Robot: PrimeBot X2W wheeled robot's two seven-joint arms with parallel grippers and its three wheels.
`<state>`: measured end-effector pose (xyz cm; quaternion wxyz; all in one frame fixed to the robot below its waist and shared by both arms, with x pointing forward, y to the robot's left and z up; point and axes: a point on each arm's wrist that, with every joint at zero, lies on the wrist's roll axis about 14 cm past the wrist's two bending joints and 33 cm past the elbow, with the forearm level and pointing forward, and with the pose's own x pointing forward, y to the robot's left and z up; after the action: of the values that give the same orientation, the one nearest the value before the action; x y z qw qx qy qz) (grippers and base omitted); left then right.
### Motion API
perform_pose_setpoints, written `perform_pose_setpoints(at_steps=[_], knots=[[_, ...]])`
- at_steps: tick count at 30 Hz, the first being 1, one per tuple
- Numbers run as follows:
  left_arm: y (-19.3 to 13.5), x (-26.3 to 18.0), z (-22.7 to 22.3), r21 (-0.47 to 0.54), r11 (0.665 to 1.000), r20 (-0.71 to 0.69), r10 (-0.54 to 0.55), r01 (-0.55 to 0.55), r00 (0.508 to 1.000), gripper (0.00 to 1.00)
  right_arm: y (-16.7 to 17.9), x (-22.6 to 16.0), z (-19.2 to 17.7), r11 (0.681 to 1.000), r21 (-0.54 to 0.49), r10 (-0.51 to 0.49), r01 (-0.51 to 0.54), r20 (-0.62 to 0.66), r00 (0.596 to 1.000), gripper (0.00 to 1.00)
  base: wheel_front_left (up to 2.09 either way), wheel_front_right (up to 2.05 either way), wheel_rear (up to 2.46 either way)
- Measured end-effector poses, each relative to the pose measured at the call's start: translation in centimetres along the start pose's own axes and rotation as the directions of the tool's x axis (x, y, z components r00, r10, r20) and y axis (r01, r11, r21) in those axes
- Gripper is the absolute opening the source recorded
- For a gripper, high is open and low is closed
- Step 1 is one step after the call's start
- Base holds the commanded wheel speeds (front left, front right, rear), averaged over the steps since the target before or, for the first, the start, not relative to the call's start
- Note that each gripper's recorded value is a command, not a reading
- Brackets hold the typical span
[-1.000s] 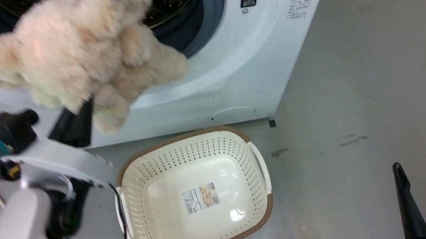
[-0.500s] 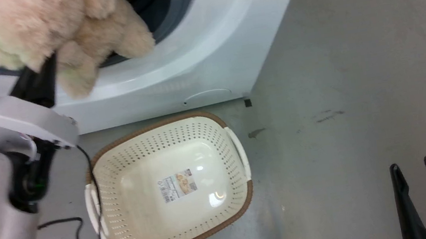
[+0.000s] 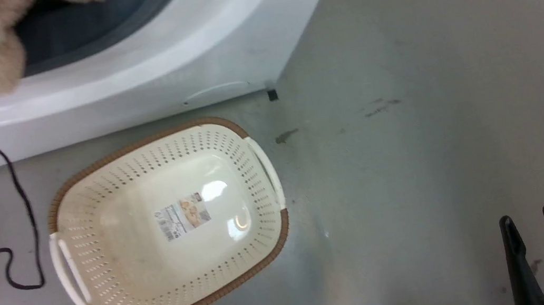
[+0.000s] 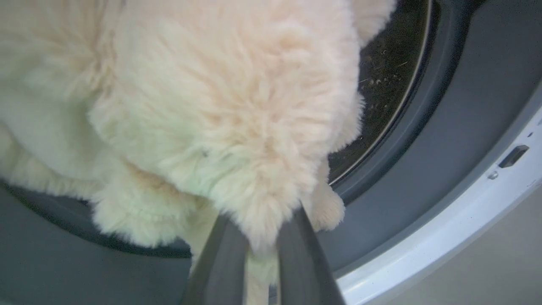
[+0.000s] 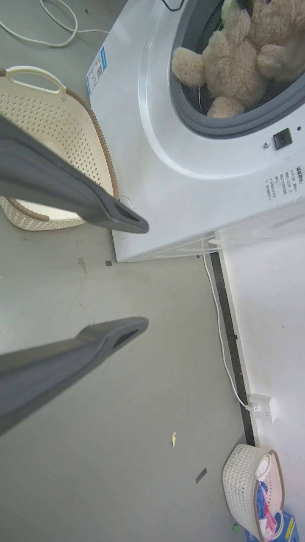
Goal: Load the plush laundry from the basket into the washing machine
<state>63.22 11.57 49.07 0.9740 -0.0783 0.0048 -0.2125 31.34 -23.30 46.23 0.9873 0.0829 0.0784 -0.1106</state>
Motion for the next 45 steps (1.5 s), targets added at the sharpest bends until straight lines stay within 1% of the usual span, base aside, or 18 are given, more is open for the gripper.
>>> perform_pose_setpoints(at_steps=[8,13,19,23,31,38,40,41,45], knots=[[0.1,2.0,-1.4,0.046,0.999,0.001,-0.027,0.027,1.0,0.0,-0.4,-0.7,-0.4,0.999,0.007,-0.044,0.044,-0.033,0.998,1.0,0.0,0.0,0.0],[1.1,3.2,-1.6,0.07,0.997,-0.007,-0.012,0.012,1.0,0.0,-0.8,-1.4,-0.6,0.997,0.007,-0.078,0.078,-0.057,0.995,1.0,0.0,0.0,0.0],[2.8,4.8,-0.5,0.096,0.995,0.024,0.01,-0.013,1.0,0.0,-1.0,-2.0,-1.1,0.994,0.005,-0.113,0.114,-0.095,0.989,1.0,0.0,0.0,0.0],[3.4,5.7,0.0,0.09,0.996,0.047,0.015,-0.019,0.999,0.0,-0.9,-2.2,-1.4,0.992,-0.001,-0.125,0.126,-0.116,0.985,1.0,0.0,0.0,0.0],[3.4,7.1,0.4,0.081,0.997,0.075,0.005,-0.011,0.997,0.0,-0.5,-2.4,-1.7,0.99,-0.001,-0.139,0.141,-0.142,0.98,1.0,0.0,0.0,0.0],[3.8,7.8,-1.1,0.066,0.998,0.029,0.013,-0.015,0.999,0.0,-0.6,-3.0,-2.0,0.986,-0.013,-0.166,0.166,-0.166,0.972,1.0,0.0,0.0,0.0],[3.9,7.9,-1.8,0.049,0.999,-0.001,0.018,-0.018,1.0,0.0,-0.6,-3.0,-2.1,0.986,-0.014,-0.168,0.168,-0.17,0.971,1.0,0.0,0.0,0.0],[4.4,7.7,-2.3,0.054,0.998,-0.035,0.028,-0.026,0.999,1.0,-0.6,-2.8,-2.2,0.986,-0.011,-0.165,0.165,-0.174,0.971,1.0,0.0,0.0,0.0],[4.7,7.4,-2.3,0.048,0.998,-0.04,0.032,-0.03,0.999,1.0,-0.5,-2.7,-2.3,0.987,-0.008,-0.158,0.159,-0.178,0.971,1.0,0.0,0.0,0.0]])
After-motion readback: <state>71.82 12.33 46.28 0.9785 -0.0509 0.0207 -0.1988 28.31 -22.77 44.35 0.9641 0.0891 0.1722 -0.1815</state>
